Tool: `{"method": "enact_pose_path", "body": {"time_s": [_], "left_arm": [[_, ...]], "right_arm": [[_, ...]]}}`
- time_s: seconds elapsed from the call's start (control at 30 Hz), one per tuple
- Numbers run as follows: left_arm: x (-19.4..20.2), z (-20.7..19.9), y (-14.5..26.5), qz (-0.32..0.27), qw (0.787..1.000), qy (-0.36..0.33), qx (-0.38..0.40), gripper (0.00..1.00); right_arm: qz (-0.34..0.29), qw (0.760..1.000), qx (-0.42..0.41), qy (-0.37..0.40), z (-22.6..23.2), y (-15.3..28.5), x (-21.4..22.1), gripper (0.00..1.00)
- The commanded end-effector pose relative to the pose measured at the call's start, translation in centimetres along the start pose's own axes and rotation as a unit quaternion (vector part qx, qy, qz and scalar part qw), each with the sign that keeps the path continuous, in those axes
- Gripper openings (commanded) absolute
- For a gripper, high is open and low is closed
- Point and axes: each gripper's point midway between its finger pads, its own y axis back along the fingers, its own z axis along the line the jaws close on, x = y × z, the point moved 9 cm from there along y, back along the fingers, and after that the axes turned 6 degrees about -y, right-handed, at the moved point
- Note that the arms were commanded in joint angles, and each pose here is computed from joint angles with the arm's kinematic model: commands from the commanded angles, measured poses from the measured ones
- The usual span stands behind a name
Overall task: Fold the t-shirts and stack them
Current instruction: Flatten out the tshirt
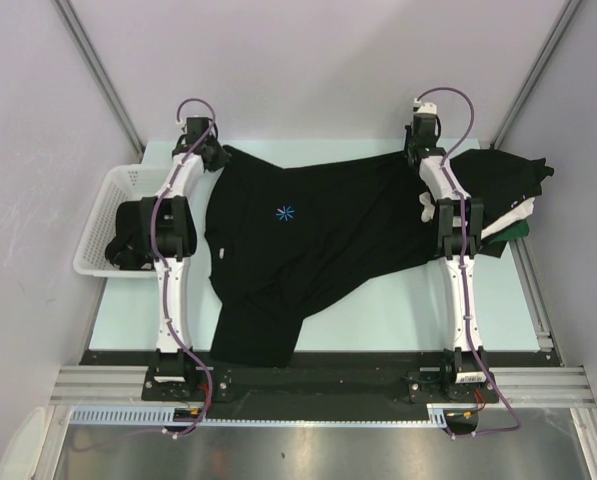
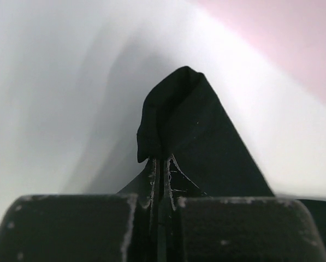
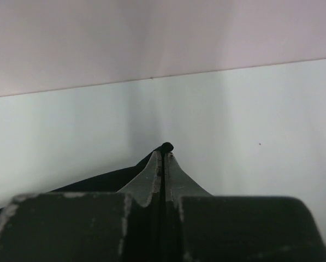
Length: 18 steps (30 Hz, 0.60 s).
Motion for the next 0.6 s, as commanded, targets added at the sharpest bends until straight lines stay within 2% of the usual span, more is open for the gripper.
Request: {"method": "enact_pose_path", "body": {"time_s": [0.0, 0.2, 0.4, 0.57], "left_arm": [[-5.5, -1.4, -0.1, -0.117, 0.989, 0.037, 0.082, 0.00], [-6.9, -2.1, -1.3, -0.161, 0.974, 0.049, 0.149, 0.00], [-8.3, -2.0, -1.4, -0.209, 0.962, 0.059, 0.166, 0.00], [-9.8, -2.0, -1.1, -0.252, 0.949, 0.061, 0.179, 0.00]], "right_arm": [[-0.077, 0.997, -0.006, -0.002, 1.2, 0.8, -4.1, 0.00], [-0.098, 0.995, -0.008, -0.006, 1.1, 0.3, -4.4, 0.00], [-0.115, 0.993, 0.009, 0.003, 0.8, -0.1, -4.4, 0.00], [-0.154, 0.988, 0.013, 0.000, 0.4, -0.2, -5.6, 0.00]]}}
